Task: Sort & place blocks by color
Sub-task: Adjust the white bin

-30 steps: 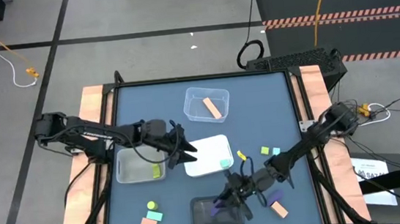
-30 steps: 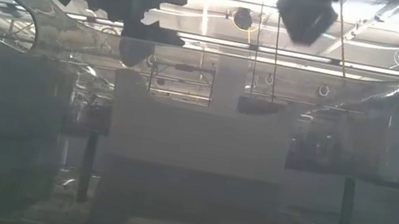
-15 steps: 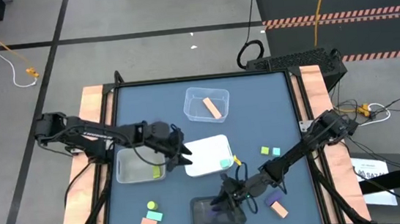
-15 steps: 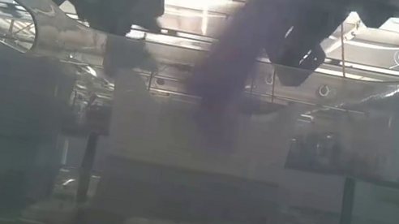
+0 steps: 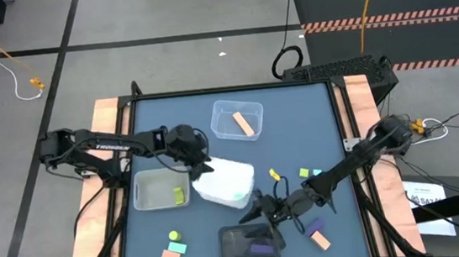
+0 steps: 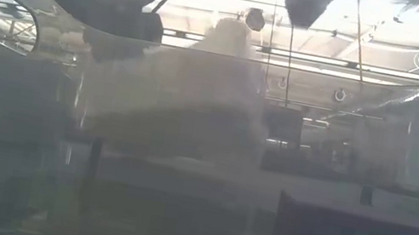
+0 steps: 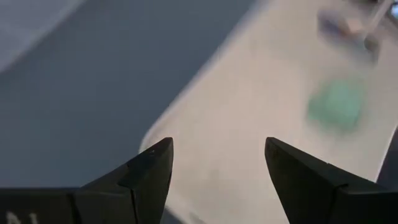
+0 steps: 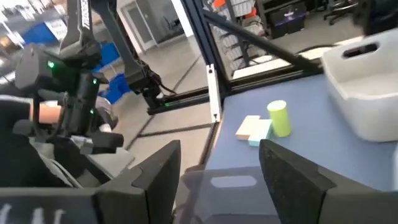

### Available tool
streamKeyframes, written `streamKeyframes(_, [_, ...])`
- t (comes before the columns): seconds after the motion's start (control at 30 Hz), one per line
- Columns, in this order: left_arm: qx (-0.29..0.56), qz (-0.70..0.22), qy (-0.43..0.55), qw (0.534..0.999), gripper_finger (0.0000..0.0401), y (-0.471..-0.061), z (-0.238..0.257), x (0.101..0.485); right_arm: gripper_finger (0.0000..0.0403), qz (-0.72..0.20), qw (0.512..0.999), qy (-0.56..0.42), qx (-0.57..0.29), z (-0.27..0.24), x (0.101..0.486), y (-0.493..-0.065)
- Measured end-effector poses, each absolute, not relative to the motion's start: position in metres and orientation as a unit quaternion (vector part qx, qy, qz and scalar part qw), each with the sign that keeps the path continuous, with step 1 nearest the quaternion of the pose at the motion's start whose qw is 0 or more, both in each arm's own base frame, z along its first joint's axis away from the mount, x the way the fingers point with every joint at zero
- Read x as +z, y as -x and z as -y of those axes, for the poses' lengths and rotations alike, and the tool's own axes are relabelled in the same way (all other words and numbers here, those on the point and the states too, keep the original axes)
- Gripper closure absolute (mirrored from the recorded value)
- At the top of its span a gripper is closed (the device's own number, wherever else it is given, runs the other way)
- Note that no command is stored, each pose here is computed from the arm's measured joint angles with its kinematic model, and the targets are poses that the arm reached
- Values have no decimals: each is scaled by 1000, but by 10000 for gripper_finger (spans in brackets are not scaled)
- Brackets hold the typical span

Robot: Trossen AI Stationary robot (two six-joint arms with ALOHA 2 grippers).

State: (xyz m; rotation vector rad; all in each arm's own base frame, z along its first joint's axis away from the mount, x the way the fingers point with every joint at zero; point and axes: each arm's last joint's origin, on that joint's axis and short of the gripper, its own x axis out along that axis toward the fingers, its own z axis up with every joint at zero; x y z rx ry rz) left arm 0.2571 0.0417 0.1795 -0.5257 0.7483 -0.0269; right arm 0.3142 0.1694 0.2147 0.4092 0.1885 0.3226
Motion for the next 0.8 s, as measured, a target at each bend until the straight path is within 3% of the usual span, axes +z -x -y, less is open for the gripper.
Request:
streamKeyframes(0.37, [-19, -340, 274, 899, 146, -260, -38, 184, 191, -113, 971, -154, 146, -154, 252, -290])
streamKeyframes(0.6, [5, -333, 278, 901, 146, -257, -40, 188, 191, -179, 972, -150, 1, -131, 233, -295])
streamKeyframes(0.8, [83, -356, 298, 881, 146, -252, -45, 184, 191, -201, 964, -174, -27, -119, 228, -297])
